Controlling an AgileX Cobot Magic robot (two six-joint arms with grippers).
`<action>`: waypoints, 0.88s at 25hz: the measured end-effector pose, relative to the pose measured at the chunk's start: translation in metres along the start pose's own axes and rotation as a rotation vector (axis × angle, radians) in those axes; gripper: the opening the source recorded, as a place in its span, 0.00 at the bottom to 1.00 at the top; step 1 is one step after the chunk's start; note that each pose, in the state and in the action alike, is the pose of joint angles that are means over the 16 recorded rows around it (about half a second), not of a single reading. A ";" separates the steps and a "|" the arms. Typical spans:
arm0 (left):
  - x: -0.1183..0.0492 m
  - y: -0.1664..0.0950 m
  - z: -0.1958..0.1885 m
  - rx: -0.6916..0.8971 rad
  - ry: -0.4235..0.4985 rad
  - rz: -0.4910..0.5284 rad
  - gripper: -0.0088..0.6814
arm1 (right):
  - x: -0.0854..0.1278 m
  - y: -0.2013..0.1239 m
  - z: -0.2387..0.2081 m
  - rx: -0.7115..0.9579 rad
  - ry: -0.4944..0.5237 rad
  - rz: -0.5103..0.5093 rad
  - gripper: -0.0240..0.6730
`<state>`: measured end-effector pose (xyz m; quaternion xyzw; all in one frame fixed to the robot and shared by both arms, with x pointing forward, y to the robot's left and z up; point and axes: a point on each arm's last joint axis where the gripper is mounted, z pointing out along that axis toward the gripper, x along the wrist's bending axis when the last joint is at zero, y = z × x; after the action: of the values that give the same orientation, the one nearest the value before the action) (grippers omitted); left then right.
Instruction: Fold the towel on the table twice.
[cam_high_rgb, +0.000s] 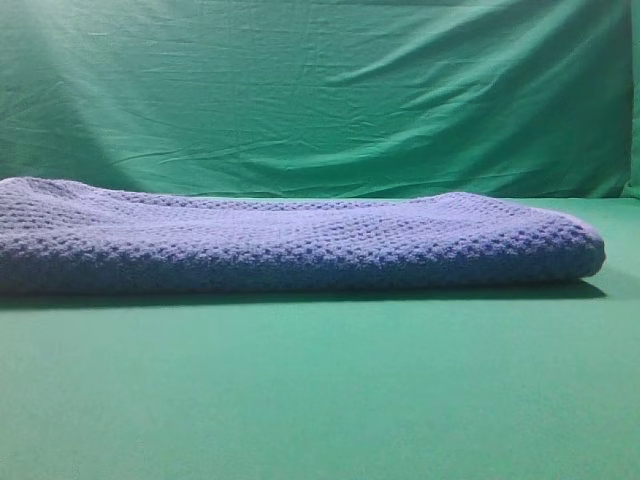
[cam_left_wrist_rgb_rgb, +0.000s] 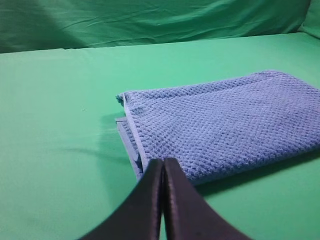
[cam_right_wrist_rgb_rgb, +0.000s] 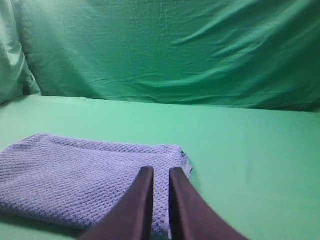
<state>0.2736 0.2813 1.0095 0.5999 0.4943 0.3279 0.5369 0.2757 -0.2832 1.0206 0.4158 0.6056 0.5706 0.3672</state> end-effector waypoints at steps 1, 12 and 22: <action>0.000 -0.002 0.001 0.003 0.000 -0.005 0.01 | 0.000 -0.002 0.002 -0.012 -0.001 -0.004 0.10; -0.002 -0.013 0.007 0.025 -0.042 -0.100 0.01 | -0.001 -0.013 0.008 -0.059 -0.004 -0.027 0.10; 0.007 -0.034 0.018 0.041 0.008 -0.069 0.01 | -0.002 -0.034 0.013 0.025 -0.015 -0.062 0.10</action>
<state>0.2838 0.2796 0.9721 0.5920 0.5237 0.3014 0.5333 0.2861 -0.2803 0.9857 0.4055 0.6225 0.5481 0.3843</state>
